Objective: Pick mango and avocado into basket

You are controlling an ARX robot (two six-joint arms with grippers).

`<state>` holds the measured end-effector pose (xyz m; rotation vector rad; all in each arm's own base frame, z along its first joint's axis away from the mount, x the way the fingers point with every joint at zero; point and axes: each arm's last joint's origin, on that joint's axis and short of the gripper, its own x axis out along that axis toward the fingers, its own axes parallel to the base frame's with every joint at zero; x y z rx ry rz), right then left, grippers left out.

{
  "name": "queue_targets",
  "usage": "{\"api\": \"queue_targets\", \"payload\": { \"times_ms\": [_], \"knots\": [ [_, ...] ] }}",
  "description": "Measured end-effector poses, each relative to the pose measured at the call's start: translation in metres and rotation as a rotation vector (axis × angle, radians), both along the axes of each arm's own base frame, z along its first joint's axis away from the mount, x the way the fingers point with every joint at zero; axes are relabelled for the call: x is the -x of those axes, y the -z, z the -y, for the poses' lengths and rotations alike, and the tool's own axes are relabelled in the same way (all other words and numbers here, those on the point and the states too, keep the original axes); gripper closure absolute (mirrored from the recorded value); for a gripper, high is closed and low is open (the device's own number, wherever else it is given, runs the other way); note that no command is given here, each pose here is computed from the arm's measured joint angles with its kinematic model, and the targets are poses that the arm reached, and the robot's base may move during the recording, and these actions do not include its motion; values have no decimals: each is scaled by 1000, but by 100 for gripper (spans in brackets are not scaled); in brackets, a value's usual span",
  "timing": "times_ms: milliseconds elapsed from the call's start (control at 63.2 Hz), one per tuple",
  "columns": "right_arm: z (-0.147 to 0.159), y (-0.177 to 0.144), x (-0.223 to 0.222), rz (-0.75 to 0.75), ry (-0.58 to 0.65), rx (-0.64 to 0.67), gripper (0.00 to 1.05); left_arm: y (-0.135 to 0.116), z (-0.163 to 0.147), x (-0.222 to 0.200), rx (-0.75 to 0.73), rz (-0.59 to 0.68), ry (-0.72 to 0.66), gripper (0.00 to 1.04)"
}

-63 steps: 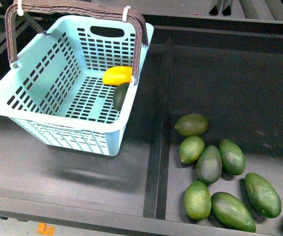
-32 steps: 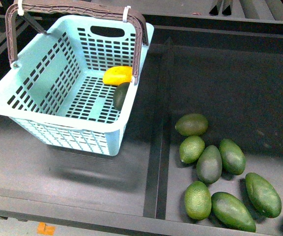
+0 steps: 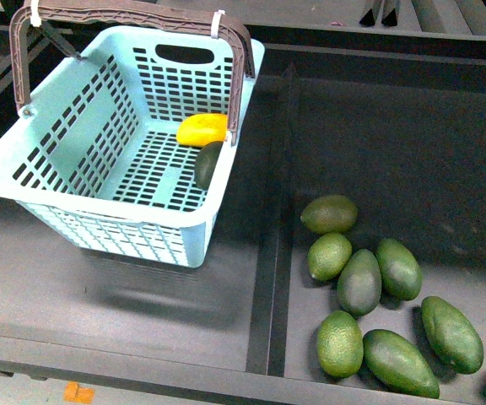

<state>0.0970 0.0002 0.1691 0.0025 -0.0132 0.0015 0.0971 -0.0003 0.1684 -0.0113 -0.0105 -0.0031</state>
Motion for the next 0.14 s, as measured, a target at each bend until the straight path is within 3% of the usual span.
{"api": "queue_targets", "payload": {
  "times_ms": [95,142],
  "knots": [
    [0,0,0,0,0,0,9,0,0,0,0,0,0,9],
    [0,0,0,0,0,0,9,0,0,0,-2,0,0,8]
  ]
}}
